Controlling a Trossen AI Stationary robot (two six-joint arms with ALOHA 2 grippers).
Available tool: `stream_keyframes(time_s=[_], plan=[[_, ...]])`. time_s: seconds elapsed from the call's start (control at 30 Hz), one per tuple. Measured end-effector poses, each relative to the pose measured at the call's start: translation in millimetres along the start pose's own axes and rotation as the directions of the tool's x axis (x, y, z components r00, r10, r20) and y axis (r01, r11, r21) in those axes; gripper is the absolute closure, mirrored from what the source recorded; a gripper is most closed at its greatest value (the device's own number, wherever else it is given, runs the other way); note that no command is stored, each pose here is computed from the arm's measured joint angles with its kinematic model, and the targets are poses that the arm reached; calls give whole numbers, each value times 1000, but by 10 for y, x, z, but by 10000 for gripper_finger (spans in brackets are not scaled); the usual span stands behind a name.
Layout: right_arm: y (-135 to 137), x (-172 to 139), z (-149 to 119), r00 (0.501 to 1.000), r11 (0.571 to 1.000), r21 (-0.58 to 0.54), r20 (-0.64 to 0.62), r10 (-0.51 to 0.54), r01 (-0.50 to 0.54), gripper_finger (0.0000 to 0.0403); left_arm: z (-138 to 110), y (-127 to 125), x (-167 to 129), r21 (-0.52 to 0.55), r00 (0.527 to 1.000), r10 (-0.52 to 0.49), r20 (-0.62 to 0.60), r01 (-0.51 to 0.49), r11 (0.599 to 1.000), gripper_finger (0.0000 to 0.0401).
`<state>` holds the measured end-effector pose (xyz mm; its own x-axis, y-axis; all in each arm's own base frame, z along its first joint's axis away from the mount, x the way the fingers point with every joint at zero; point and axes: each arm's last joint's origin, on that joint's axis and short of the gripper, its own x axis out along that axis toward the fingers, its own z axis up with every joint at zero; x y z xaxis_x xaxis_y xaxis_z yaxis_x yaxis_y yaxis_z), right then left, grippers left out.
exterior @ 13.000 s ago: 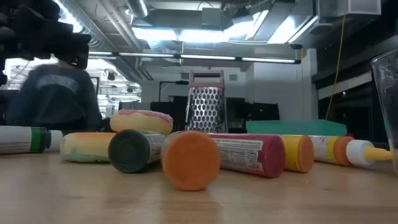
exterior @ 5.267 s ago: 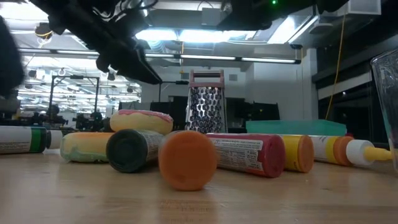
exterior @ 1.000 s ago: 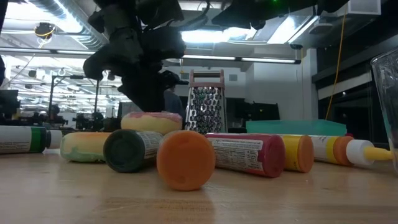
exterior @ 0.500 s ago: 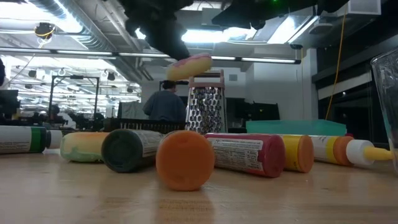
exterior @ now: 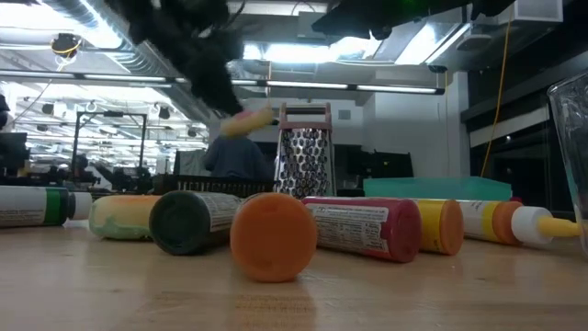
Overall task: Pick & Place Food Item
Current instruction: Put the pink donut into the black bin
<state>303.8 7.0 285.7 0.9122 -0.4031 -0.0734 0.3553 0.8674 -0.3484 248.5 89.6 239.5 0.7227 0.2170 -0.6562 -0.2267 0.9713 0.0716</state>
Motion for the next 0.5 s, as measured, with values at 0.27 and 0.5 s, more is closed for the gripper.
stream_keyframes(time_s=[0.27, 0.5], plan=[[-9, 4, 4, 1000, 1000, 0, 5, -5, 5, 225, -334, -99, 125, -33, 997, -20, -77, 18, 999, 393], [-21, 9, 0, 1000, 1000, 0, 4, -9, 9, 225, -491, -169, 177, -46, 995, -5, -104, 1, 999, 393]])
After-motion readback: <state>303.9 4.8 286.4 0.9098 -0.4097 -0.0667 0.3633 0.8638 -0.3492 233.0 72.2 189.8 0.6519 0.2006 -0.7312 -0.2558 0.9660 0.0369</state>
